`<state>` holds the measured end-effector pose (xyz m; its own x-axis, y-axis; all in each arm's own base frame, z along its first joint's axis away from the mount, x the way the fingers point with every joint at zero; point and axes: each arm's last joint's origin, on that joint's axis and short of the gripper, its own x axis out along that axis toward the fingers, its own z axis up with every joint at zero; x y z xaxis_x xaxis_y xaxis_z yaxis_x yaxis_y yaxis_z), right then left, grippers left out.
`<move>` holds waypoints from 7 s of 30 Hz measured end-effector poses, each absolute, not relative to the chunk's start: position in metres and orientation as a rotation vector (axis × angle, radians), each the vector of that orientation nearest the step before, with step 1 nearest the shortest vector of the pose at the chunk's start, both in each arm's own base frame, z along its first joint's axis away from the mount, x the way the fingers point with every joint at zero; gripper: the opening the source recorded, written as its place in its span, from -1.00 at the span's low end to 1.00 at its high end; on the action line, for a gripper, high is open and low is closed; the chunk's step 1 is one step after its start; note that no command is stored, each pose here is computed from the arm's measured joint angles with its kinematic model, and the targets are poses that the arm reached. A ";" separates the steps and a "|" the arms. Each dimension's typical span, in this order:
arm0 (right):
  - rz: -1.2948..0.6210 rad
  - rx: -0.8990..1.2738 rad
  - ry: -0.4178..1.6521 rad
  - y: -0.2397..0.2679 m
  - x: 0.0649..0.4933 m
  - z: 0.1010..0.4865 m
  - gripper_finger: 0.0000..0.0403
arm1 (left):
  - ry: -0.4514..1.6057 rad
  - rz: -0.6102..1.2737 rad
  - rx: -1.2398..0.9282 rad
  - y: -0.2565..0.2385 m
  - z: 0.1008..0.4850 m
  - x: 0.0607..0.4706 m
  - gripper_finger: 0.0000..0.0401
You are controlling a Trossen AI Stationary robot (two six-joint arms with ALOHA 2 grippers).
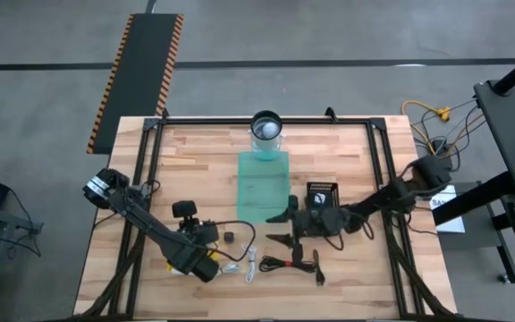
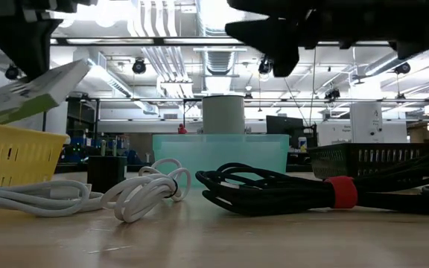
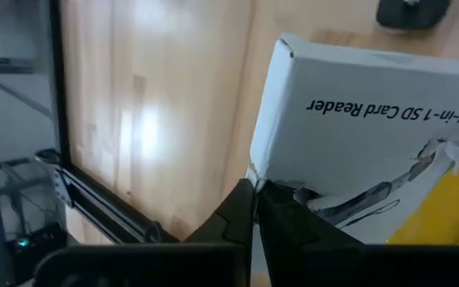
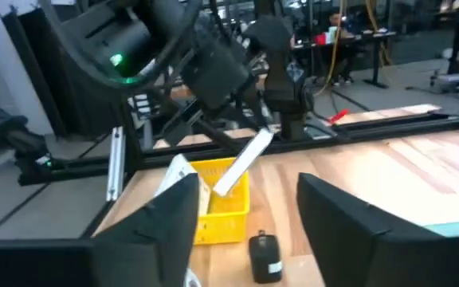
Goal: Pick and place items into bin
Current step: Put the card reader box into the yellow bin, then put the black charger adapter into the black bin
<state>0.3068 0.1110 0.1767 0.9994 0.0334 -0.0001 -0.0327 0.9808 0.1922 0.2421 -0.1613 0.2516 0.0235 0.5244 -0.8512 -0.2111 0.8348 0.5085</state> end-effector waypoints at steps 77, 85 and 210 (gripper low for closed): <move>0.059 -0.147 0.102 0.084 0.377 0.175 -0.91 | 1.104 0.299 0.213 -0.128 0.317 0.252 -0.13; 0.059 -0.174 0.098 0.084 0.378 0.176 -0.91 | 1.122 0.222 0.185 -0.130 0.314 0.256 -0.12; -0.087 -0.415 0.537 0.067 0.324 0.213 -0.58 | 1.220 0.038 -0.004 -0.113 0.208 0.297 0.50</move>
<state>0.3240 0.0675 0.2127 0.8576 -0.1878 -0.4789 -0.0268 0.9134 -0.4062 0.2972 -0.1126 0.2085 0.3433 0.0266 -0.9388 -0.0313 0.9994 0.0169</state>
